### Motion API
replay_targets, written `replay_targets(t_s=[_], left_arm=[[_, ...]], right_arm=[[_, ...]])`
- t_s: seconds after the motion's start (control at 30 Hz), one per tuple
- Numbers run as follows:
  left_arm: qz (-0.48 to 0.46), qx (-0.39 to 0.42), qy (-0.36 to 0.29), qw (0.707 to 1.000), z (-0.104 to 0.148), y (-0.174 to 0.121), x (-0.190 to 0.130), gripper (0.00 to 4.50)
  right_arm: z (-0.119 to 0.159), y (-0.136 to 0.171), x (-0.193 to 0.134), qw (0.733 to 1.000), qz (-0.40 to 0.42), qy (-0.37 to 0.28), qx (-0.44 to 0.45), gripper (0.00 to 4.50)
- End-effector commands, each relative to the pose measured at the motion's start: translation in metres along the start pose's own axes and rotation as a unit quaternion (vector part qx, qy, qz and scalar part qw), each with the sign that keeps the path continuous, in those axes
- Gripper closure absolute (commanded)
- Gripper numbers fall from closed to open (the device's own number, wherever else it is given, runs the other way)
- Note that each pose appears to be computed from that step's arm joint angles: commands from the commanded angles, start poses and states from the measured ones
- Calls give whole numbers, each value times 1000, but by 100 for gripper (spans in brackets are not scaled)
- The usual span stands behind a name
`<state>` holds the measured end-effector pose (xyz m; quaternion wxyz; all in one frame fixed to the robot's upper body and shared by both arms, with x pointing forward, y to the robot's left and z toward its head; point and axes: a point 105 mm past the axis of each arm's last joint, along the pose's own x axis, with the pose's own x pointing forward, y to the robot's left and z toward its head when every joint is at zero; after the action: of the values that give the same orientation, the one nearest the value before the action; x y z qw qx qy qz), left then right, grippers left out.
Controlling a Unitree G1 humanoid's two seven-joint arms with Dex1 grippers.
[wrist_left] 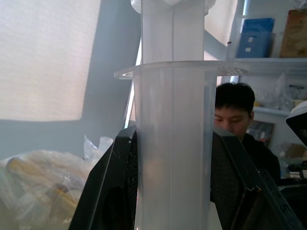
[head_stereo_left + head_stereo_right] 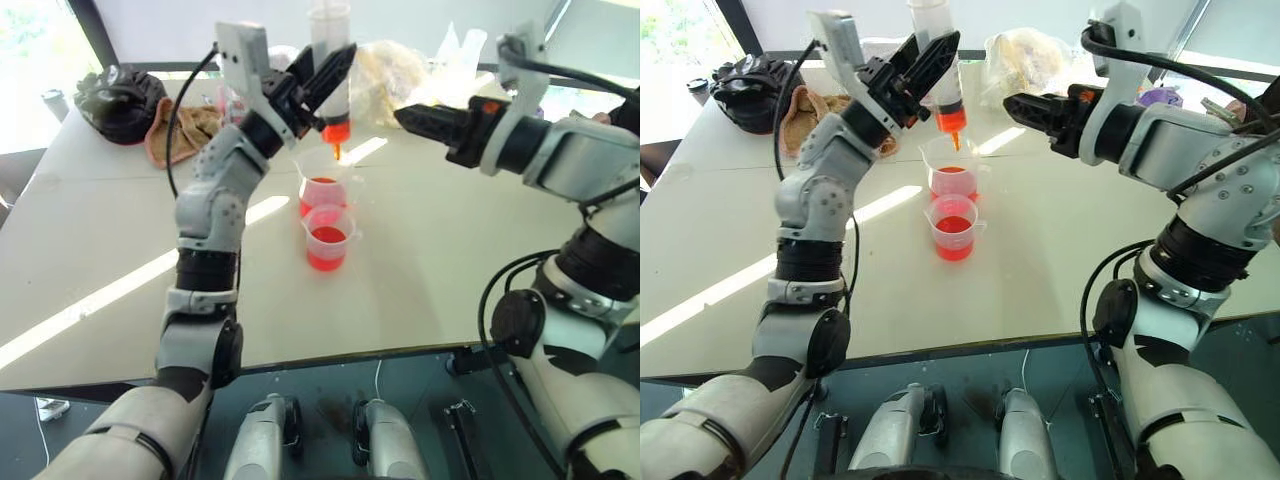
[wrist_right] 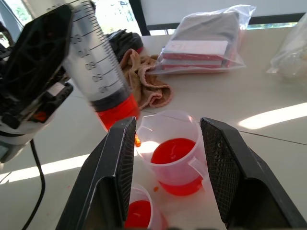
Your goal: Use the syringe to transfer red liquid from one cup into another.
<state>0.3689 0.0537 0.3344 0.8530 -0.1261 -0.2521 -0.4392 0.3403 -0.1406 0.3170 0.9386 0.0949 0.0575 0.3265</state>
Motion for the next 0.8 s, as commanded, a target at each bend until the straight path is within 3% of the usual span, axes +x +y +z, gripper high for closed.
replay_targets(t_s=[0.03,0.4,0.63,0.8], left_arm=[[-50,14,5,999,9,-24,-4,304],[-44,33,76,996,-51,-30,-40,304],[-49,45,81,995,-57,-30,-43,304],[-50,50,82,994,-57,-29,-42,304]], right_arm=[[16,-1,-8,999,-5,-28,-17,232],[39,15,-16,997,38,-46,-47,232],[45,63,-22,981,180,-59,-41,232],[34,69,-8,982,182,-45,-19,232]])
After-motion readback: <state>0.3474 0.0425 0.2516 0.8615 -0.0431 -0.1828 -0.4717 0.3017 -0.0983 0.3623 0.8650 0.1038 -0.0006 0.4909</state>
